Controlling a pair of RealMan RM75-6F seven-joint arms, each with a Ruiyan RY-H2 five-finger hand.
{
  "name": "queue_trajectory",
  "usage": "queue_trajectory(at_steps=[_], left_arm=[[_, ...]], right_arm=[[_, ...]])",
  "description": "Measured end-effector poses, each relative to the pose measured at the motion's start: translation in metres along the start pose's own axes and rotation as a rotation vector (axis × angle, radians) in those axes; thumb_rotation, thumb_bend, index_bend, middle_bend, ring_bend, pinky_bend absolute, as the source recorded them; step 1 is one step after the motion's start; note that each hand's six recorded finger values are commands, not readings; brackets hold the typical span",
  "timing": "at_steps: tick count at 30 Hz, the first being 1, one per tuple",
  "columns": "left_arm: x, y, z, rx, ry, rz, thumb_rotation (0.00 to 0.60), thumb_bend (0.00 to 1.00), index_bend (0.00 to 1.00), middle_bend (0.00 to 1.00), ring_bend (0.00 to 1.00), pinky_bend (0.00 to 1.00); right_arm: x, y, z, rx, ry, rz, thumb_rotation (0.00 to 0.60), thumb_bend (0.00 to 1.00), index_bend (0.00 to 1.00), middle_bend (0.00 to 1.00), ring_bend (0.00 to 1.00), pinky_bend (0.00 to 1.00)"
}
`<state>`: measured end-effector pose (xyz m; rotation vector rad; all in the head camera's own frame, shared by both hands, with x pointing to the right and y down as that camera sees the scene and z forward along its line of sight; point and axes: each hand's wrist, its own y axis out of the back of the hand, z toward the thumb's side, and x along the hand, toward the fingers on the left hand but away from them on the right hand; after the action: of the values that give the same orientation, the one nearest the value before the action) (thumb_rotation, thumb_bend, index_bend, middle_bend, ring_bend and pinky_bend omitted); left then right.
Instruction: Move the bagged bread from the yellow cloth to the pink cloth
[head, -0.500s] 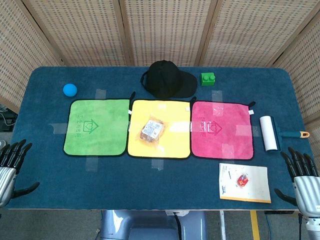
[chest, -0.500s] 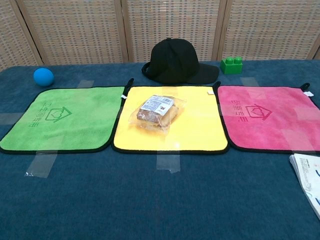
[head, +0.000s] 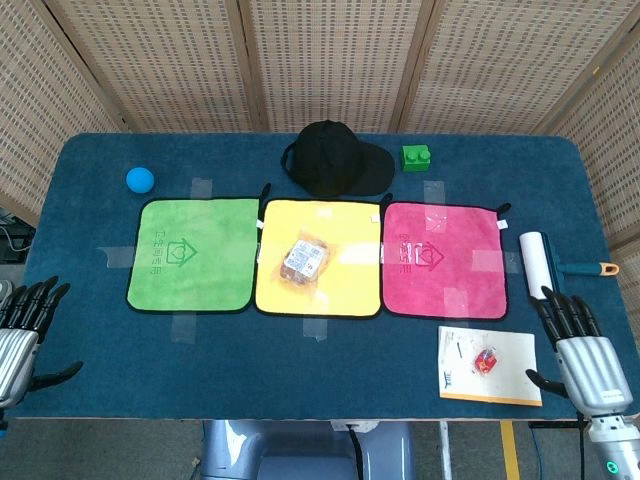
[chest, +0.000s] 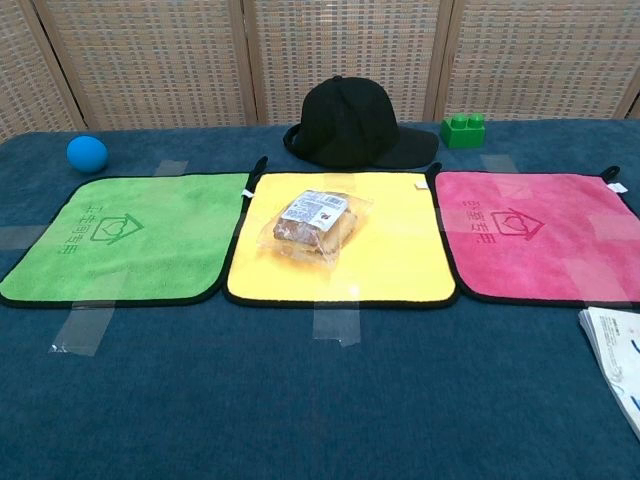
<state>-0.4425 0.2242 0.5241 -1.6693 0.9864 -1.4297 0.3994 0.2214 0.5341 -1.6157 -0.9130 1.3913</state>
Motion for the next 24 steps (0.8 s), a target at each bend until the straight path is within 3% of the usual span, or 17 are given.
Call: queue_trajectory(at_steps=[3, 6, 14, 24], left_arm=[[0.005, -0.002, -0.003, 0.000, 0.015, -0.010, 0.600, 0.00, 0.00, 0.00, 0.00, 0.00], [0.010, -0.005, -0.007, 0.000, 0.036, -0.024, 0.600, 0.00, 0.00, 0.00, 0.00, 0.00], [0.019, -0.006, -0.013, -0.012, 0.070, -0.033, 0.600, 0.00, 0.00, 0.00, 0.00, 0.00], [0.033, -0.014, -0.022, -0.005, 0.123, -0.071, 0.600, 0.00, 0.00, 0.00, 0.00, 0.00]], right_arm=[[-0.031, 0.001, 0.020, 0.012, 0.078, 0.040, 0.600, 0.80, 0.03, 0.00, 0.00, 0.00], [-0.067, -0.001, 0.045, 0.016, 0.160, 0.104, 0.600, 0.97, 0.07, 0.00, 0.00, 0.00], [-0.164, -0.010, 0.145, -0.073, 0.368, 0.248, 0.600, 1.00, 0.19, 0.05, 0.00, 0.00], [-0.222, -0.037, 0.274, 0.016, 0.565, 0.320, 0.600, 1.00, 0.21, 0.10, 0.01, 0.00]])
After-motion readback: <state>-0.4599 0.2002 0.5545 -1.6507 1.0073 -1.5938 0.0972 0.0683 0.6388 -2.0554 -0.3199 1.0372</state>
